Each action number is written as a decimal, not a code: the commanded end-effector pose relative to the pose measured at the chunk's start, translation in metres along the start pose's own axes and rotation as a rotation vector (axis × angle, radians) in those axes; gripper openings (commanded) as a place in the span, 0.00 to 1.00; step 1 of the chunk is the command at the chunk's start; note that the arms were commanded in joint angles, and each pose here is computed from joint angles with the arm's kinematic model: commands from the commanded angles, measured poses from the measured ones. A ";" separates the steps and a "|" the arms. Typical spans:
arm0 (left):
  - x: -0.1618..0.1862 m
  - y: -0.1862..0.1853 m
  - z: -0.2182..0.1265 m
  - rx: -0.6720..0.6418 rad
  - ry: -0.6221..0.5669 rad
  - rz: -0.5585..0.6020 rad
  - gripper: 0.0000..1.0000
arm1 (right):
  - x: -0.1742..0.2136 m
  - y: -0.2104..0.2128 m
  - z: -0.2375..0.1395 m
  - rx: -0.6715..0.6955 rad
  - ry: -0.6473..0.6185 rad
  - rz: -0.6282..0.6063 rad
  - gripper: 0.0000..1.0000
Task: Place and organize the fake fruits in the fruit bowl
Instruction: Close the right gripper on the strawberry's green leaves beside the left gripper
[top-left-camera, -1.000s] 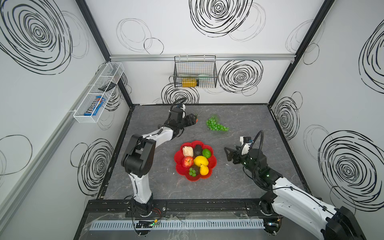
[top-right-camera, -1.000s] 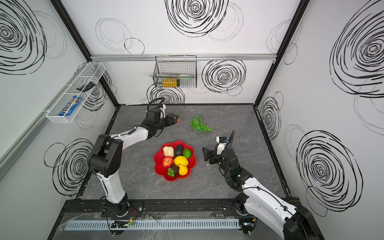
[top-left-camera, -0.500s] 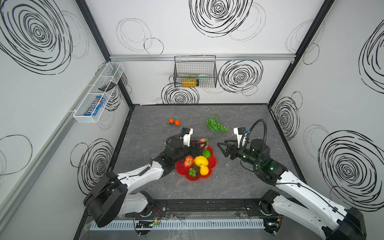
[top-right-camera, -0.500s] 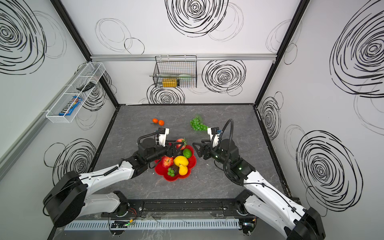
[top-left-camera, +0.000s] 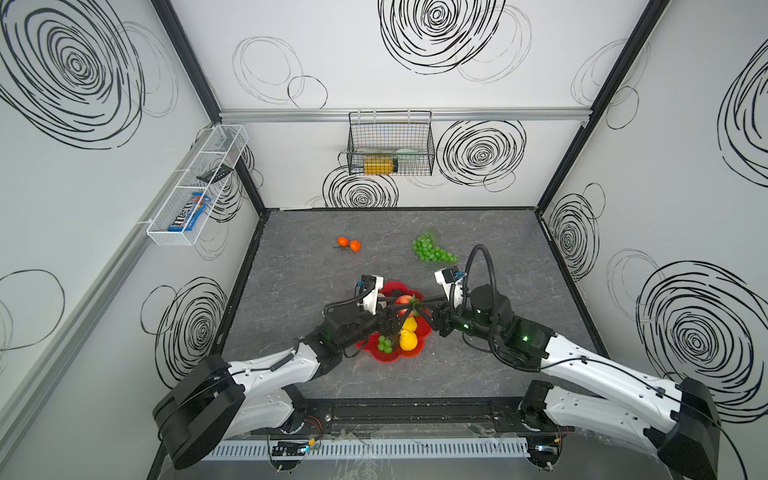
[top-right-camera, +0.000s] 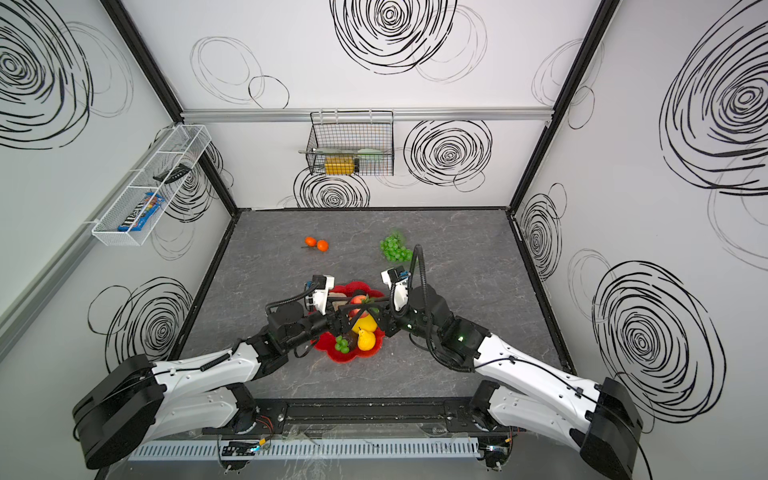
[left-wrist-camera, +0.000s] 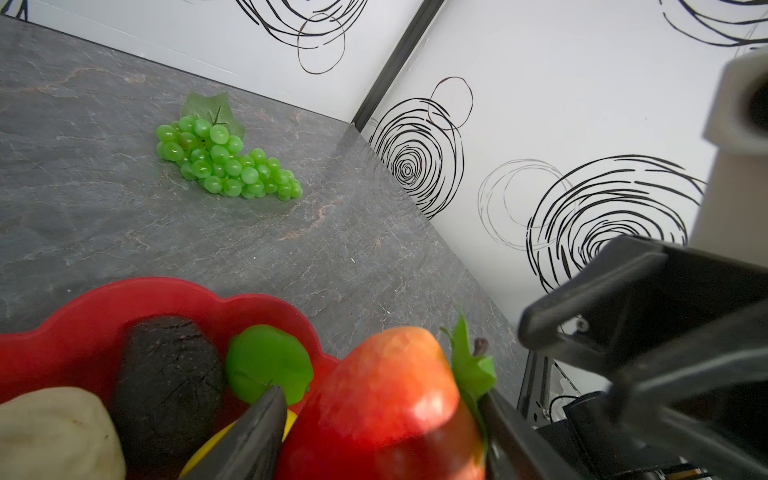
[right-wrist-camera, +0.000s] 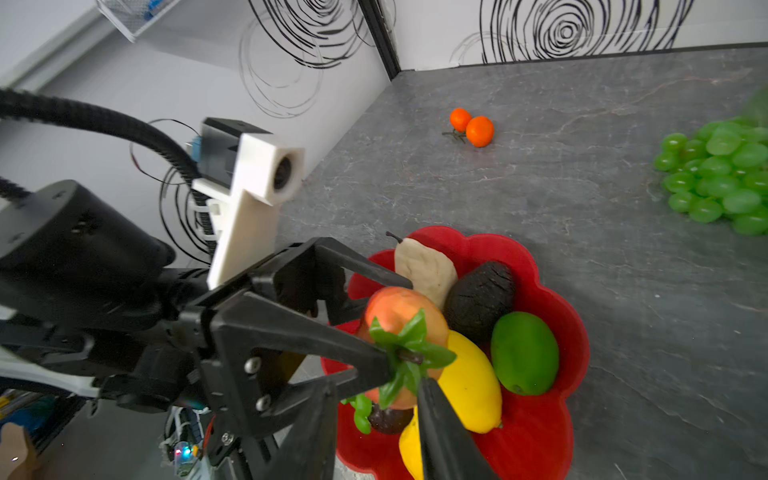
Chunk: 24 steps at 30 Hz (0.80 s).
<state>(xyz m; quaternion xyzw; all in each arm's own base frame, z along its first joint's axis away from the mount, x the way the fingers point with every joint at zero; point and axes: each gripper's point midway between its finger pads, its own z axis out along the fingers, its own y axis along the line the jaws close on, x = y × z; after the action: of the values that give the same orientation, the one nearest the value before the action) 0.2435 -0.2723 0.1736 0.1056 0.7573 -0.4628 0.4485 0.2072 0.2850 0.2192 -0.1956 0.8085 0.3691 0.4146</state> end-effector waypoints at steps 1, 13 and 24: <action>-0.015 -0.019 -0.005 0.080 -0.074 0.004 0.73 | -0.016 -0.005 -0.002 0.069 -0.037 0.004 0.36; -0.008 -0.019 -0.004 0.095 -0.061 0.005 0.73 | -0.004 0.009 0.009 -0.024 0.013 0.037 0.28; -0.004 -0.022 -0.001 0.118 -0.043 -0.003 0.73 | -0.006 0.013 0.009 -0.047 0.004 0.044 0.24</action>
<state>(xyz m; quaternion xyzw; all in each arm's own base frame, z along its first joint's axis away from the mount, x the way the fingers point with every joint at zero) 0.2359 -0.2775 0.1758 0.1141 0.7426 -0.4852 0.4474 0.2080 0.2951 0.2142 -0.1889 0.8161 0.3804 0.3918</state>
